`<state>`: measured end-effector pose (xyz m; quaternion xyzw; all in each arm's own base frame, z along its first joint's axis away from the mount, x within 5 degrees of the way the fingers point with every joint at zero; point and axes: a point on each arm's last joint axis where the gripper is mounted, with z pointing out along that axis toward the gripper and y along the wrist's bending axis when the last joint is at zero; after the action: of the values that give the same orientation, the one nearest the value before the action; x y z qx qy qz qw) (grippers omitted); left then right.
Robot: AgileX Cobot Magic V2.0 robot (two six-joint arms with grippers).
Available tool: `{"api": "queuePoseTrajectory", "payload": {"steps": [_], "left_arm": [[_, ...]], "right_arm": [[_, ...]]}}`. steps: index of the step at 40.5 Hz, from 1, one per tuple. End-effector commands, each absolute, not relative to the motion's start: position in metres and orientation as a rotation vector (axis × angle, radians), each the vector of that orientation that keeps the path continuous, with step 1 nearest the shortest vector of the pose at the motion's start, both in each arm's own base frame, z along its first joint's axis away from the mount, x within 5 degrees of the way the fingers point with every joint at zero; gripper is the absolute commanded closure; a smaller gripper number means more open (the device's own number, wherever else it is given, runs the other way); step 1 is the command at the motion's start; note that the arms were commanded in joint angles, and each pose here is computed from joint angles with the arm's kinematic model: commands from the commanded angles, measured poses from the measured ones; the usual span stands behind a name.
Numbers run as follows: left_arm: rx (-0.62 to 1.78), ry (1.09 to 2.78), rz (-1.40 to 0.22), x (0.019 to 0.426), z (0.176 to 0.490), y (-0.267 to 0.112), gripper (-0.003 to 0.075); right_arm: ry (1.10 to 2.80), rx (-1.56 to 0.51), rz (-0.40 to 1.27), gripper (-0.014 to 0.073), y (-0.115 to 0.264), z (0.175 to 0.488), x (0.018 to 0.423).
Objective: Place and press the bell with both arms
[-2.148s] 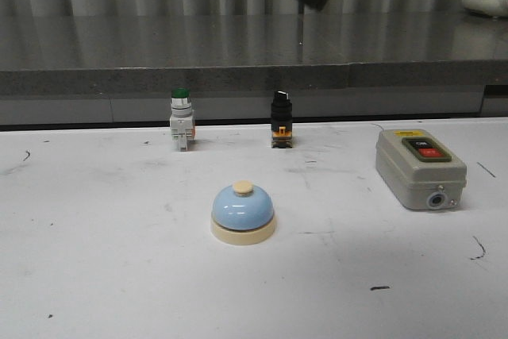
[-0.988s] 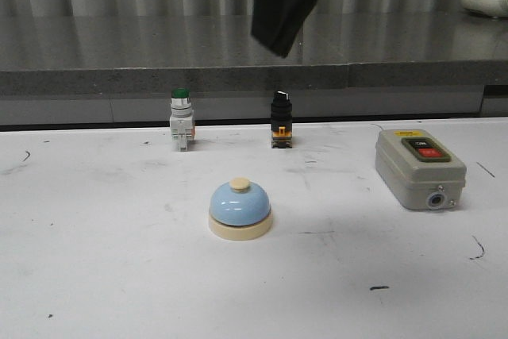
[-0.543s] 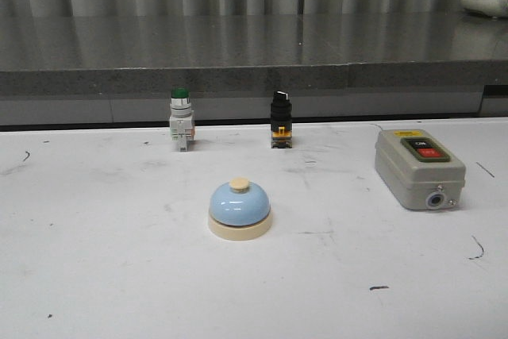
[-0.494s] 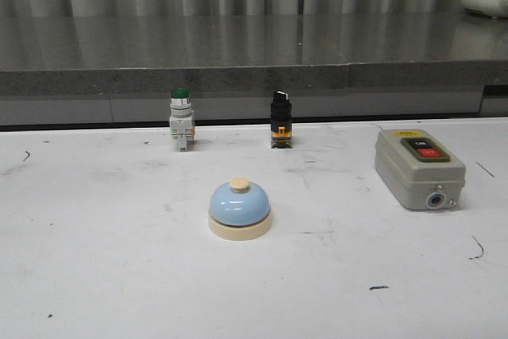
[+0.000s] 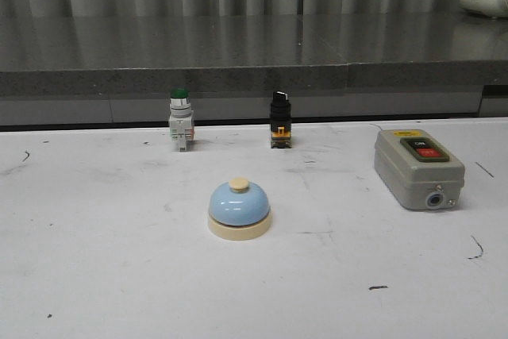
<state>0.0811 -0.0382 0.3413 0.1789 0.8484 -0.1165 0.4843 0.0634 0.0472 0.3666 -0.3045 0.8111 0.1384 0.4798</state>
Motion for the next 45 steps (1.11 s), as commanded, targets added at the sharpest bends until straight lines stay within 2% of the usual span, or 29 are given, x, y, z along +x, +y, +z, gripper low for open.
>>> {"api": "queuePoseTrajectory", "payload": {"steps": [1, 19, 22, 27, 33, 45], "left_arm": [[0.401, 1.978, -0.311, 0.0828, 0.3551, -0.039, 0.0166], [0.402, 1.982, -0.31, 0.083, 0.3538, -0.0391, 0.0179], [0.404, 1.989, -0.309, 0.083, 0.3526, -0.0391, 0.0271], [0.407, 2.001, -0.307, 0.0827, 0.351, -0.039, 0.0522], [0.407, 2.001, -0.307, 0.0827, 0.351, -0.039, 0.074], [0.407, 2.001, -0.307, 0.0827, 0.351, -0.039, 0.074]], "right_arm": [[1.895, -0.7, 0.357, 0.0664, 0.0464, 0.3794, 0.0629], [1.895, -0.7, 0.357, 0.0664, 0.0464, 0.3794, 0.0629], [1.895, -0.7, 0.357, 0.0664, 0.0464, 0.3794, 0.0629], [1.895, -0.7, 0.357, 0.0664, 0.0464, 0.3794, 0.0629], [1.895, -0.7, 0.357, 0.0664, 0.0464, 0.3794, 0.0629], [1.895, -0.7, 0.357, 0.0664, 0.0464, 0.3794, 0.0629]]}}
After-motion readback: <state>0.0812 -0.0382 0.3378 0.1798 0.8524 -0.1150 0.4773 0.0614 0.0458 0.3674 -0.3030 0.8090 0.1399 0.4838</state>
